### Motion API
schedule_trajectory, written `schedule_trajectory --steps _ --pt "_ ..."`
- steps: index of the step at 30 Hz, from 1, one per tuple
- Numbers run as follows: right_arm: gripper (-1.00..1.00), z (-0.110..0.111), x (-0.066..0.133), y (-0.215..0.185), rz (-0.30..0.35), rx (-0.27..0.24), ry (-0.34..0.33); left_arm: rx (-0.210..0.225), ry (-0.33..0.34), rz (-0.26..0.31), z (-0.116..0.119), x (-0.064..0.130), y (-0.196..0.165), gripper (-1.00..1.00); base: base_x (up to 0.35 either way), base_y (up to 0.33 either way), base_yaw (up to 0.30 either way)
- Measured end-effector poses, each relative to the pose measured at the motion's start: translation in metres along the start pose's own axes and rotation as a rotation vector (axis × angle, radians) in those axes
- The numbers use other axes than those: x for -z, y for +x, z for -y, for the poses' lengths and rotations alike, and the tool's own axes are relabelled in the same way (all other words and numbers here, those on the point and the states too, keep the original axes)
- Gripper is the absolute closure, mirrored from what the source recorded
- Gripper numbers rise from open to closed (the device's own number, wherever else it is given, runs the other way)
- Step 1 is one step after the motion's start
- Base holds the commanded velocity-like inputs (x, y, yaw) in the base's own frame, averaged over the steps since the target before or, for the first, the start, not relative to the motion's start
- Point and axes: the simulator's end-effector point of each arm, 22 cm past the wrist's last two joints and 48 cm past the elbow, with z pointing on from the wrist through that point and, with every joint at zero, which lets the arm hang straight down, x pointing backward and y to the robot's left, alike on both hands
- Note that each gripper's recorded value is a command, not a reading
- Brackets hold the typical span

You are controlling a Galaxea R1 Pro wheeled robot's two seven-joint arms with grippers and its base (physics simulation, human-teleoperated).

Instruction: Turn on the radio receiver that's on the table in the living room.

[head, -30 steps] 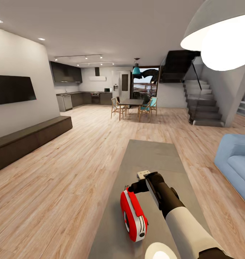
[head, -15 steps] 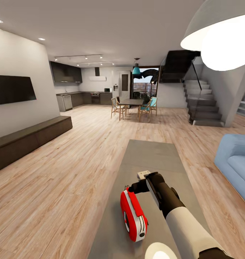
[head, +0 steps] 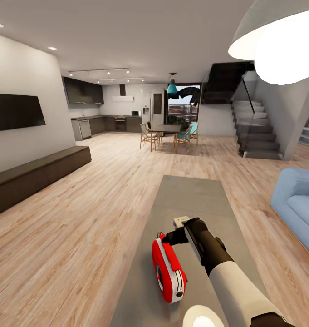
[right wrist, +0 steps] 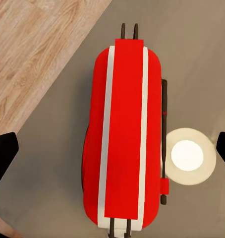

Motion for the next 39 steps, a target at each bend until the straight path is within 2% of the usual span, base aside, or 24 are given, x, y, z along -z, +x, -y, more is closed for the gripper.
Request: schedule_trajectory --steps 12,18,39 --pt "-1.0 0.0 -0.004 0.007 -0.018 -0.002 -0.001 0.0 0.002 0.0 0.001 0.0 0.0 -1.0 0.0 0.0 0.0" --pt "-1.0 0.005 -0.013 0.016 -0.025 -0.003 0.02 0.0 0.0 0.0 0.001 -0.008 0.007 -1.0 0.0 0.0 0.0" --pt "-1.0 0.008 -0.013 0.017 -0.026 -0.003 0.034 0.0 0.001 0.0 0.001 -0.008 0.007 -1.0 0.0 0.0 0.0"
